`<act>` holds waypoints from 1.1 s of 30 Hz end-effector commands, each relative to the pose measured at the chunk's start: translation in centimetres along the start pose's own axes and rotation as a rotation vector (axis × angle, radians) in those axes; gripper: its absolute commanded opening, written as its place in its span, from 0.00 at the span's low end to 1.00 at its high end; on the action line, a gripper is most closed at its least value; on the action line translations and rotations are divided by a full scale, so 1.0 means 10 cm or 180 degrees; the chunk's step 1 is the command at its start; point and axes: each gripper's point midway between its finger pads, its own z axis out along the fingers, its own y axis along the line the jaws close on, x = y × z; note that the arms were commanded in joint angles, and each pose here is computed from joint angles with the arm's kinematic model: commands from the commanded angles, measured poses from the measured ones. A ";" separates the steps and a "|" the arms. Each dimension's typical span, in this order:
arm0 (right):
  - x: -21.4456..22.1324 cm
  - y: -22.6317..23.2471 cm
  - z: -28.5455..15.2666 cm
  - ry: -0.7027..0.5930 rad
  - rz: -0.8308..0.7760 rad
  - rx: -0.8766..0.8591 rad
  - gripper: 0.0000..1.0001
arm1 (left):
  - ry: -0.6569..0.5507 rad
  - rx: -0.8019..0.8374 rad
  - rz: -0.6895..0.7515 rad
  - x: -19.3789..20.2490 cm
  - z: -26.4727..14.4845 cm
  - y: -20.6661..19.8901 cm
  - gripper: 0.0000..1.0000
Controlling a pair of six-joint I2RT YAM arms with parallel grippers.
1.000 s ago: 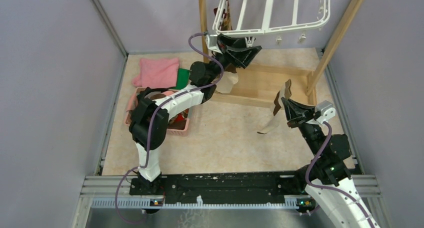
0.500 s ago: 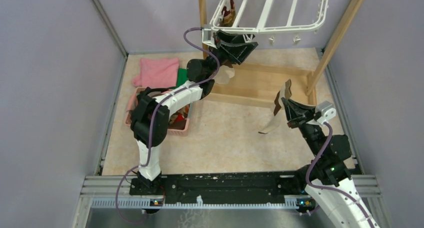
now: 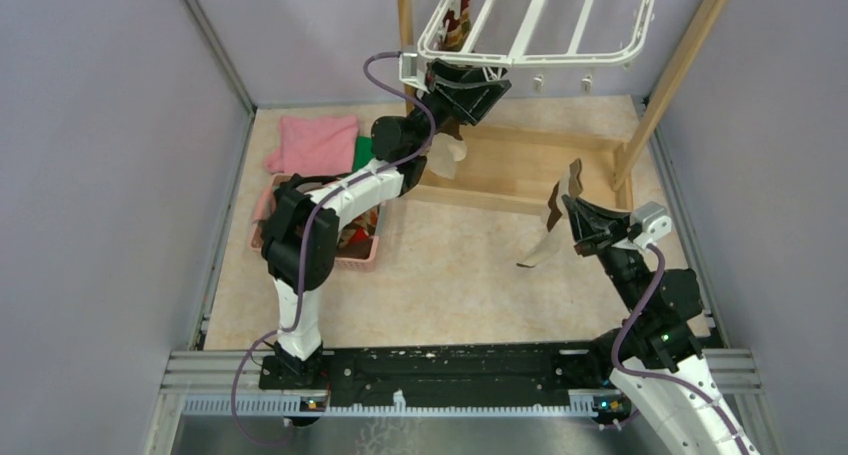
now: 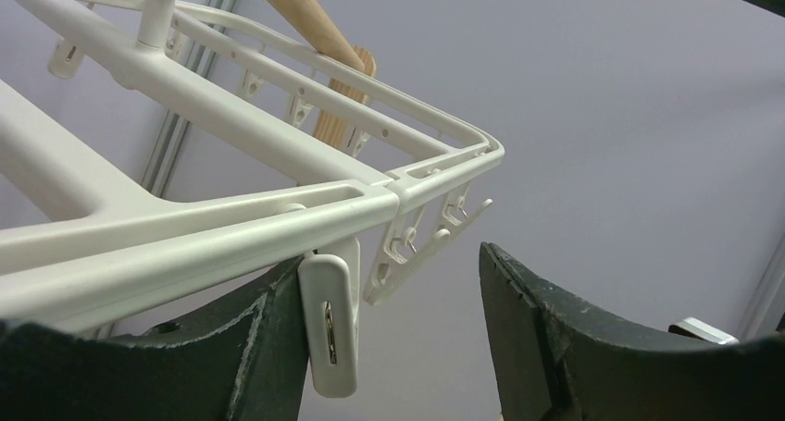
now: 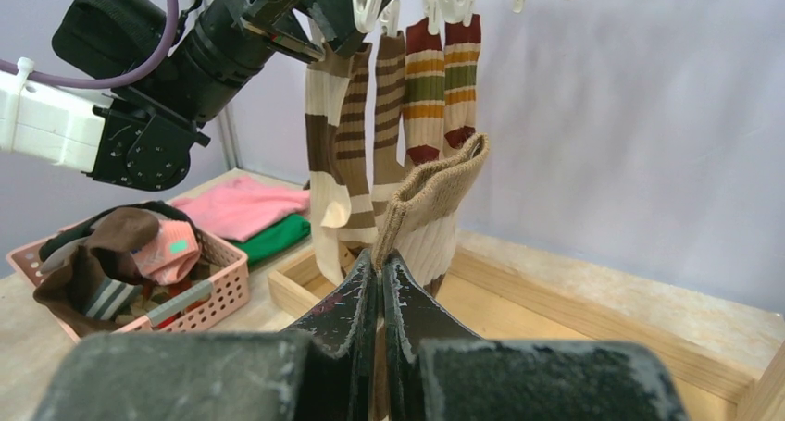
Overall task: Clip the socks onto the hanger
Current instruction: Clamp the sock onto the hanger.
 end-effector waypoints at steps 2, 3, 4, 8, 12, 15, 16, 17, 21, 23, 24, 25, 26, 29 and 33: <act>-0.09 0.00 -0.01 -0.0115 0.0010 -0.0011 0.00 | -0.0150 0.0105 0.0010 -0.16 0.03 -0.09 0.68; -0.08 0.00 -0.01 -0.0114 0.0010 -0.0010 0.00 | -0.0139 0.0087 0.0032 -0.16 0.02 -0.08 0.68; -0.08 0.01 -0.01 -0.0111 0.0017 -0.0012 0.00 | -0.0127 0.0054 0.0061 -0.16 0.02 -0.07 0.68; -0.06 0.01 0.00 -0.0097 0.0018 -0.0029 0.00 | -0.0042 -0.0114 0.0215 -0.13 -0.02 0.00 0.74; -0.06 0.02 0.00 -0.0084 0.0024 -0.0047 0.00 | 0.0057 -0.0268 0.0371 -0.06 -0.12 0.08 0.78; -0.06 0.03 0.01 -0.0081 0.0018 -0.0062 0.00 | 0.0113 -0.0205 0.0480 -0.04 -0.20 0.06 0.85; -0.05 0.03 0.01 -0.0070 0.0020 -0.0066 0.00 | 0.0119 -0.0174 0.0508 -0.03 -0.24 0.06 0.87; -0.05 0.04 0.01 -0.0067 0.0018 -0.0071 0.00 | 0.0138 -0.0154 0.0532 -0.02 -0.27 0.06 0.89; -0.05 0.04 0.02 -0.0053 0.0016 -0.0090 0.00 | 0.0253 -0.0109 0.0613 0.02 -0.36 0.08 0.93; -0.03 0.05 0.03 -0.0037 0.0016 -0.0107 0.00 | 0.0309 -0.0069 0.0682 0.05 -0.40 0.08 0.95; -0.03 0.06 0.04 -0.0028 0.0017 -0.0121 0.00 | 0.0344 -0.0050 0.0711 0.06 -0.42 0.07 0.96; -0.03 0.07 0.04 -0.0017 0.0018 -0.0144 0.00 | 0.0377 -0.0039 0.0740 0.08 -0.44 0.07 0.97; -0.03 0.08 0.05 -0.0007 0.0019 -0.0167 0.00 | 0.0414 -0.0045 0.0756 0.10 -0.47 0.09 0.97; -0.01 0.12 0.08 0.0021 0.0022 -0.0244 0.00 | 0.0490 -0.0090 0.0821 0.15 -0.53 0.12 0.97; -0.02 0.18 0.11 0.0036 0.0024 -0.0357 0.00 | 0.0616 -0.0129 0.0883 0.24 -0.66 0.14 0.98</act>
